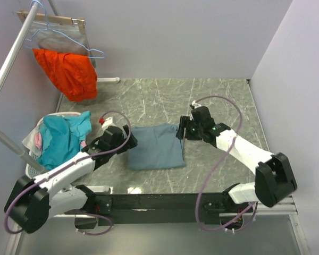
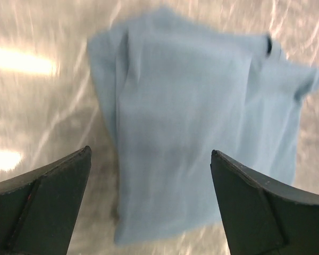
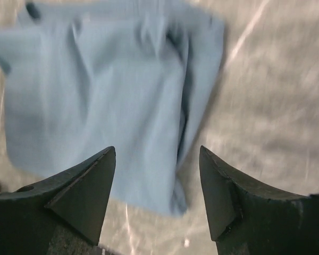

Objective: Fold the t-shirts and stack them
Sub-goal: Smooth out wrinkles on the folded tshirt

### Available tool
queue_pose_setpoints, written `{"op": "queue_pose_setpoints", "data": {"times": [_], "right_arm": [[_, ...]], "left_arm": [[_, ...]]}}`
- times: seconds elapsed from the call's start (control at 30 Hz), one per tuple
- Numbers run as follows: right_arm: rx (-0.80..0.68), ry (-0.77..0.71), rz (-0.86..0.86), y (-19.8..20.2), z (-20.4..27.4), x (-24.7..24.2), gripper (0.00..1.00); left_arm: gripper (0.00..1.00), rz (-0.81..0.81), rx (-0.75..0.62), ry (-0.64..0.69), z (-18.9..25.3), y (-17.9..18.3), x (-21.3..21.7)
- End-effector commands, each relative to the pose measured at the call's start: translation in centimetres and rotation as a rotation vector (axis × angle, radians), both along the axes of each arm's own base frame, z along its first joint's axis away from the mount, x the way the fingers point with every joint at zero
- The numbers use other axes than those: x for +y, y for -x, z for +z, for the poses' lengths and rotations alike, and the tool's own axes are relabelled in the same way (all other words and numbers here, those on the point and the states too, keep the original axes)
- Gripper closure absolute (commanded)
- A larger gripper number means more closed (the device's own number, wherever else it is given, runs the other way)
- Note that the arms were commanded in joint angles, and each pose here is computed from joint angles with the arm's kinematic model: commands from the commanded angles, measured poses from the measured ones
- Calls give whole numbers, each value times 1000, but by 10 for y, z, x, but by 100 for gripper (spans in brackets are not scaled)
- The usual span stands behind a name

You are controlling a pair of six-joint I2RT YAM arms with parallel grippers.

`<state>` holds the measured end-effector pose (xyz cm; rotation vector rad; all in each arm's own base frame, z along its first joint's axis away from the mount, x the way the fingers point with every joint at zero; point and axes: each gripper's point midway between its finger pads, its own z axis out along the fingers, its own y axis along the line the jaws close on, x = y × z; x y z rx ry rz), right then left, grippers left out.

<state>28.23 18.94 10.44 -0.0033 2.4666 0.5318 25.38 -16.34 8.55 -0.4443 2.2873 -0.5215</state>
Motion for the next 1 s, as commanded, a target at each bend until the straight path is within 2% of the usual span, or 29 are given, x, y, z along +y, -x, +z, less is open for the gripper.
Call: {"op": "queue_pose_setpoints", "data": {"times": [0.0,0.2,0.47,0.53,0.57,0.63,0.67,0.73,0.77,0.8,0.87,0.9,0.97], "right_arm": [[-81,69,14,-49,8,2,30],[-75,52,66,-86,-3,17,30],[-39,-1,143,-103,-20,38,32],[-21,-18,160,-103,-27,43,35],[-18,-27,163,-104,-27,44,40],[14,-40,170,-104,-36,45,45],[28,-45,172,-104,-41,46,51],[33,-71,175,-106,-42,46,59],[41,-81,175,-105,-45,46,69],[41,-90,173,-106,-44,45,74],[30,-112,169,-106,-42,44,83],[26,-116,170,-106,-41,43,86],[17,-125,155,-108,-37,37,89]], "left_arm": [[0,44,-109,-109,25,-47,0],[1,18,-145,-104,17,-83,-23],[1,18,-149,-115,1,-101,-30],[1,25,-151,-116,-1,-104,-29],[1,22,-156,-116,-1,-105,-29],[5,30,-158,-111,-3,-109,-25],[8,28,-152,-112,-6,-110,-24],[24,37,-149,-117,-8,-113,-20],[32,42,-146,-120,-10,-113,-17],[46,41,-146,-118,-11,-114,-16],[61,35,-145,-104,-14,-116,-14],[77,31,-141,-102,-15,-116,-14],[94,31,-139,-101,-15,-117,-11]]}}
